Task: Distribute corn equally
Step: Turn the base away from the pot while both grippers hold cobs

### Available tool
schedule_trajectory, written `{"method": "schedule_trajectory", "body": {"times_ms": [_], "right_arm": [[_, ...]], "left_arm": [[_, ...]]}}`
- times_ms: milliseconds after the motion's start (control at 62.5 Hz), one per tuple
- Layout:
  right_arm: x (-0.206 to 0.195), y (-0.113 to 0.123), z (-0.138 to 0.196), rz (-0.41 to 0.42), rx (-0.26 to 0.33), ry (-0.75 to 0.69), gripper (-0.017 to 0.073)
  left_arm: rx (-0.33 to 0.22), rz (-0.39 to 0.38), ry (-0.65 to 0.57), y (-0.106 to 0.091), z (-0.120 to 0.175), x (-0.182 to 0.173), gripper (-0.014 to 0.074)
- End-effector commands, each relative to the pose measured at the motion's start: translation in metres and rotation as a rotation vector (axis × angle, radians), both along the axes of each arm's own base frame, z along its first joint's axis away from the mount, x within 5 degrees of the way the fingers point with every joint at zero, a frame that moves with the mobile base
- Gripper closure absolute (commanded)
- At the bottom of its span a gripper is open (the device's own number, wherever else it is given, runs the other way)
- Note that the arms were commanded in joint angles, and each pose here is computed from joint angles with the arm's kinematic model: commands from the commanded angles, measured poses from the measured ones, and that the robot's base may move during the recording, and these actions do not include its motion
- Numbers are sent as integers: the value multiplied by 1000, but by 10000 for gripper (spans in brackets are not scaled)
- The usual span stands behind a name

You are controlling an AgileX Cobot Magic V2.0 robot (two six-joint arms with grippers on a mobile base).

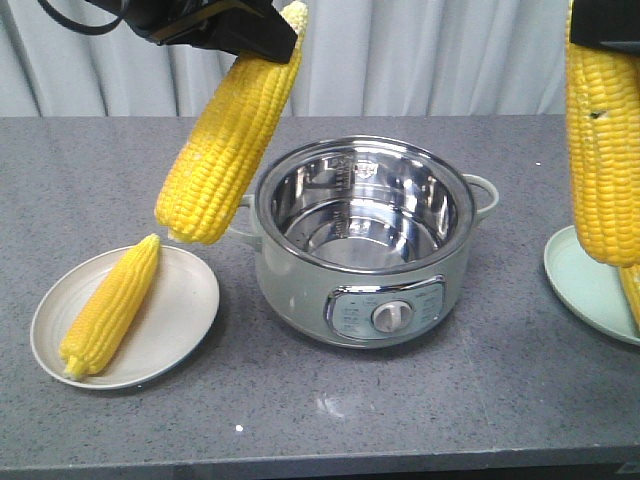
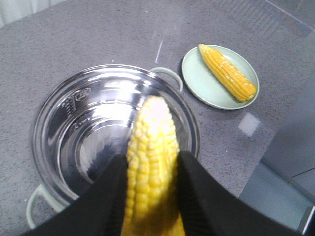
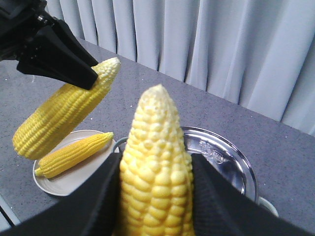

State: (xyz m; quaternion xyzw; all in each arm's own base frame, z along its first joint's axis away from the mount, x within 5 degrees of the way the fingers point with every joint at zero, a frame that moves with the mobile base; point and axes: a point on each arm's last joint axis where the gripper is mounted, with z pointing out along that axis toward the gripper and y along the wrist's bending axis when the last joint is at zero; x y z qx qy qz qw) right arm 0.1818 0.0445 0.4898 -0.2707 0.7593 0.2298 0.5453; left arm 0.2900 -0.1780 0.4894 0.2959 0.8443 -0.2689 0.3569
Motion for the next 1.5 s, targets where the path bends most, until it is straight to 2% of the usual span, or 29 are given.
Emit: {"method": "schedule_trajectory", "body": {"times_ms": [0, 1487], "right_arm": [[-4, 0, 14, -20, 49, -65, 565], [-4, 0, 14, -20, 49, -65, 565]], "left_arm": [[-67, -8, -59, 6, 23, -18, 601], [-67, -8, -59, 6, 23, -18, 601]]}}
